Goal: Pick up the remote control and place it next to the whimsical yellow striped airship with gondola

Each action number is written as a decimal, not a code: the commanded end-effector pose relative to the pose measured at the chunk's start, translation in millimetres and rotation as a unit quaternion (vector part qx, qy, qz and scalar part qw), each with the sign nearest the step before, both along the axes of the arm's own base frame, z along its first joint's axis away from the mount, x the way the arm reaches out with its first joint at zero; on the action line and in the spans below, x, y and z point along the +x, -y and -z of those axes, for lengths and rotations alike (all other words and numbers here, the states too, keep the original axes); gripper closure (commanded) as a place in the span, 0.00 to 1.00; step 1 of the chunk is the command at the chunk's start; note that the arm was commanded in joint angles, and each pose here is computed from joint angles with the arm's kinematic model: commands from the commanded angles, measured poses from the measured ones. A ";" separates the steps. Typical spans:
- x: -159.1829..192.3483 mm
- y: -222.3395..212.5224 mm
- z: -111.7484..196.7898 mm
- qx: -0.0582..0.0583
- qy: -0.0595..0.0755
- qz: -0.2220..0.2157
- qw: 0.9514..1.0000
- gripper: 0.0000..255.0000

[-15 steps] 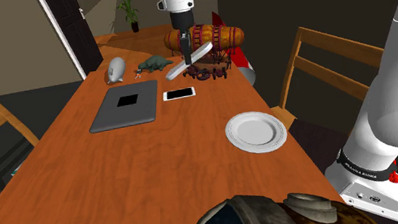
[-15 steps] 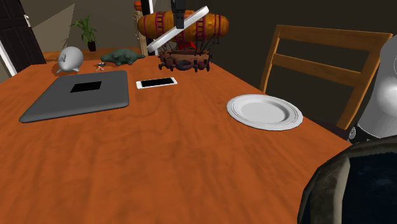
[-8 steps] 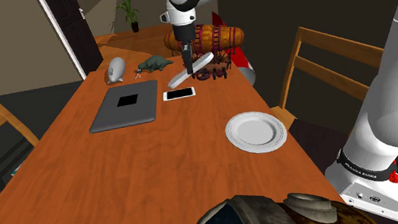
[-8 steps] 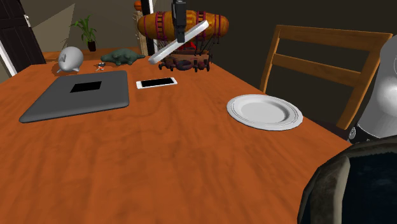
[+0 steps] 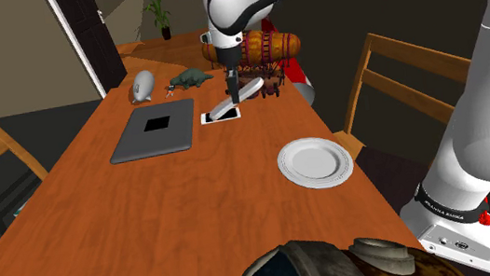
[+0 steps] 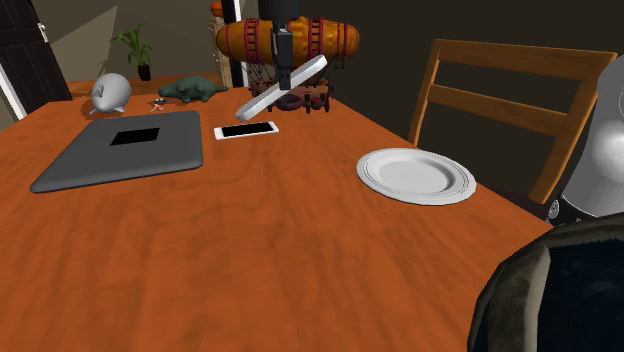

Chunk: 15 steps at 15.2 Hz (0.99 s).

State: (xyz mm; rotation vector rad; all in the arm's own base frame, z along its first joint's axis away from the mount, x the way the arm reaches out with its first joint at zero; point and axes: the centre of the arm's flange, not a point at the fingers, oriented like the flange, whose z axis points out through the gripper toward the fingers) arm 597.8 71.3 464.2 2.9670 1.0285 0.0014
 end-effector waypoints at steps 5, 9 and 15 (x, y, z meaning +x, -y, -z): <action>-0.2 -0.3 31.5 0.000 0.000 0.000 1.000 1.00; -0.2 -0.3 52.6 0.000 0.000 0.000 1.000 1.00; -0.2 -0.3 84.3 0.000 0.000 0.000 1.000 1.00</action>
